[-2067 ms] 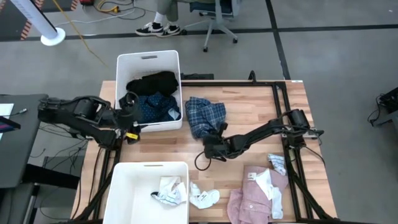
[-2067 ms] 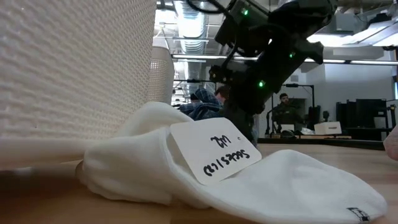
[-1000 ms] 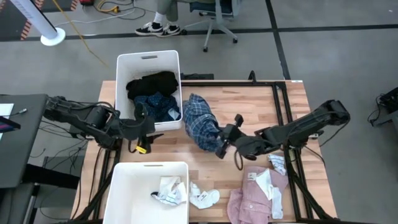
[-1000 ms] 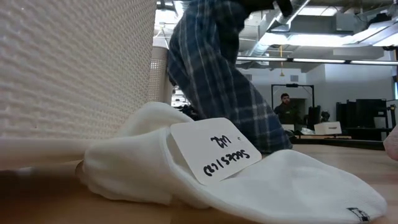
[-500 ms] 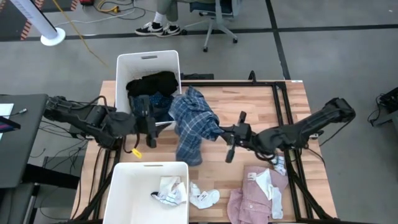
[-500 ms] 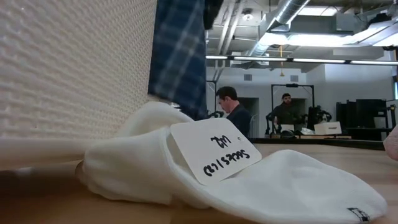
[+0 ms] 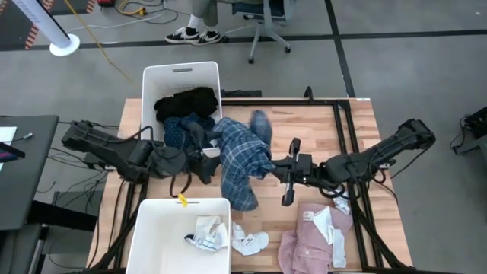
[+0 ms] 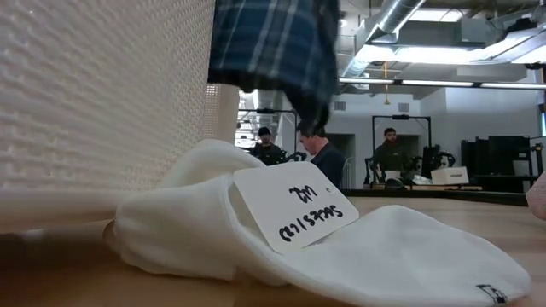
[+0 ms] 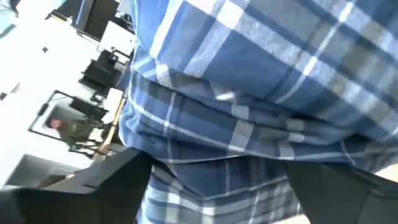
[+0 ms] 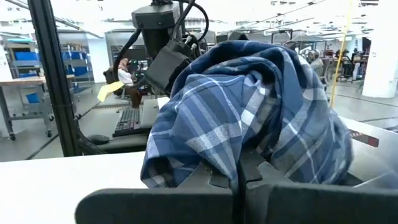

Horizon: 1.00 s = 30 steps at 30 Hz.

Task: Sort clothes
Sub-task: Put the blue striped shirt into the top white laundry organizer

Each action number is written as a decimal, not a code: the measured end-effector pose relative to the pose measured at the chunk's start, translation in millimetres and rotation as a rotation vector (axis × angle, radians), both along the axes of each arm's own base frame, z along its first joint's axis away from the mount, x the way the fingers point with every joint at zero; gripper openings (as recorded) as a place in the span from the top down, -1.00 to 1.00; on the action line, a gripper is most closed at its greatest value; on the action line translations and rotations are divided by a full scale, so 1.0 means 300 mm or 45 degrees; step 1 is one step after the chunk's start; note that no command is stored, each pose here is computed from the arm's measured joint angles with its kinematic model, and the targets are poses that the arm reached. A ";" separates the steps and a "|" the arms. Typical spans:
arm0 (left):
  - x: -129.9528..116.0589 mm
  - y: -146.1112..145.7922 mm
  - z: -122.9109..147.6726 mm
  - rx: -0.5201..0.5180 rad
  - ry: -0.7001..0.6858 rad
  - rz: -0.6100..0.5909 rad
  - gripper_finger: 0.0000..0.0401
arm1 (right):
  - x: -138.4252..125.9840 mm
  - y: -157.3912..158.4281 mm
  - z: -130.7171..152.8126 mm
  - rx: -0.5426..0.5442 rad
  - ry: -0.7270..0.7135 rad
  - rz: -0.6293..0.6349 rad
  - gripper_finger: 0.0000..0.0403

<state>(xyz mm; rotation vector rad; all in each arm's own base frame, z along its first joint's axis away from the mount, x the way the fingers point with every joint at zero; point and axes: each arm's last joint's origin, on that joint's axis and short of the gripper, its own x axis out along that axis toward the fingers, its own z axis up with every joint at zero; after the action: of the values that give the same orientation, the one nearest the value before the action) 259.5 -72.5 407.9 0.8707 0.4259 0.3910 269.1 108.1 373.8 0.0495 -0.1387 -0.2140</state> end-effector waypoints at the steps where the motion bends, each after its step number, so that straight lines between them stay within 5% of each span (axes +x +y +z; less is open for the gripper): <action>1: 0.003 -0.001 0.004 0.014 0.005 0.003 -0.81 | -0.002 0.000 0.002 0.000 -0.003 0.003 1.00; 5: -0.004 -0.013 0.039 0.008 -0.037 -0.020 -0.97 | -0.024 0.003 0.022 -0.007 -0.029 0.019 1.00; 11: 0.004 -0.028 0.065 -0.097 -0.131 -0.181 -0.97 | -0.033 0.005 0.031 -0.010 -0.043 0.069 1.00; 26: 0.173 -0.040 0.035 0.026 -0.299 -0.143 -0.96 | 0.013 -0.001 -0.001 0.073 -0.026 0.230 1.00; 30: 0.174 -0.048 0.037 0.040 -0.297 -0.234 -0.79 | 0.011 0.004 -0.002 0.070 -0.024 0.243 1.00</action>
<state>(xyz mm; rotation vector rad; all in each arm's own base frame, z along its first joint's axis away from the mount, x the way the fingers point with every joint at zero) 311.8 -87.0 419.1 0.8750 0.1238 0.3257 272.5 109.4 373.2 0.1186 -0.1457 -0.0265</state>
